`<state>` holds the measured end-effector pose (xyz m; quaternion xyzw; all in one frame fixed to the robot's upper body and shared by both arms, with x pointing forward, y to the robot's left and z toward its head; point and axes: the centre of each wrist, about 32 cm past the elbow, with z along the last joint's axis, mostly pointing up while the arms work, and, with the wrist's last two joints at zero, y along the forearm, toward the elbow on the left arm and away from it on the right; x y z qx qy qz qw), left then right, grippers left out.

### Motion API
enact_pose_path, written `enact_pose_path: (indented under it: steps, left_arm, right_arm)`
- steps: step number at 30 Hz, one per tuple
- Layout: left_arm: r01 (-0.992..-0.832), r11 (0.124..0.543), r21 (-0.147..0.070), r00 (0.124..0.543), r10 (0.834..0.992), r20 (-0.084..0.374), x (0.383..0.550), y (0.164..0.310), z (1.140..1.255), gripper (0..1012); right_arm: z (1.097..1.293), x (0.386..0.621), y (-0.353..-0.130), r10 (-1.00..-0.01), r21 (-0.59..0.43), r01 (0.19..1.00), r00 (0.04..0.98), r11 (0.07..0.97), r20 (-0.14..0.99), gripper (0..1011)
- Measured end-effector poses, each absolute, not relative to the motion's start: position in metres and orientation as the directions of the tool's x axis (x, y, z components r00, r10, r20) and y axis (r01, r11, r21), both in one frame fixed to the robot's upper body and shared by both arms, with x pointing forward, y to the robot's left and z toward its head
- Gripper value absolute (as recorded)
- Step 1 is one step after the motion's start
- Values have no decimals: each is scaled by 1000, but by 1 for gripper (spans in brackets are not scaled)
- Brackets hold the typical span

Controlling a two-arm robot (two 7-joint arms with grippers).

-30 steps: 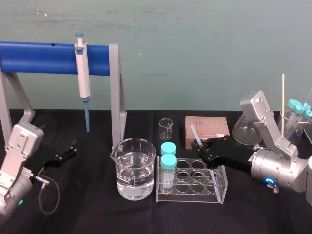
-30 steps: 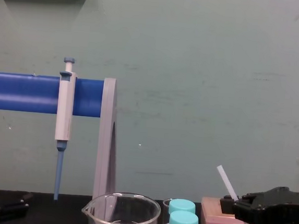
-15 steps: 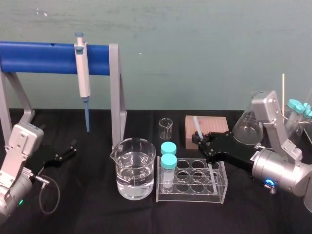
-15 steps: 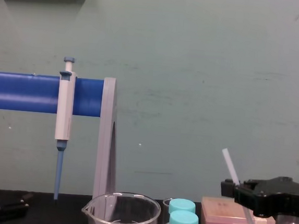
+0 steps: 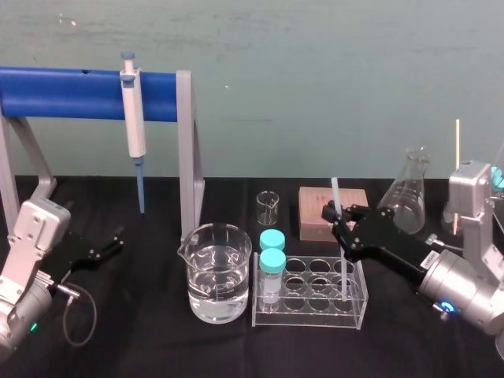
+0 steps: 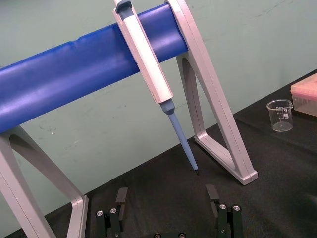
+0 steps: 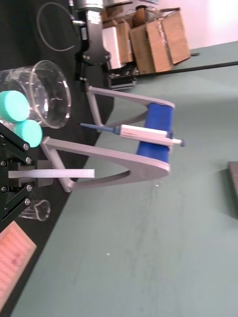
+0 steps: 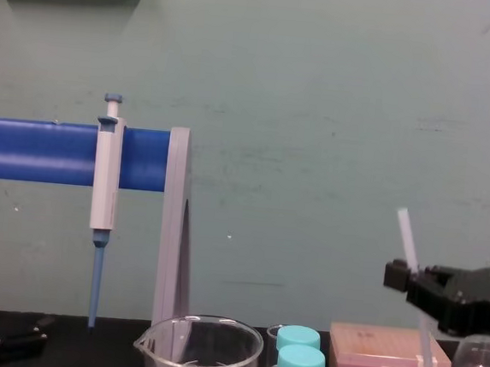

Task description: Pick up the stirring rod with one hand, then place it down.

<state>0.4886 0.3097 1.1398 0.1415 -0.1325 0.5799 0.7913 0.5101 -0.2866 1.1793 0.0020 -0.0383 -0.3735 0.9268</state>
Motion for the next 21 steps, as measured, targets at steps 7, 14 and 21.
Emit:
enact_pose_path:
  steps: [7,14,21]
  left_arm:
    - [-955,287,70,292,880,374,489,310,1140,1000]
    - [-955,287,70,292,880,374,489,310,1140,1000]
    - [-955,287,70,292,880,374,489,310,1140,1000]
  right_arm:
    - [1199,516,-292,-697,125,686,713,716,81,67]
    - [1236,529,-298,-711,236,676,694,698,113,67]
    - [1255,540,-300,-715,286,661,682,693,156,67]
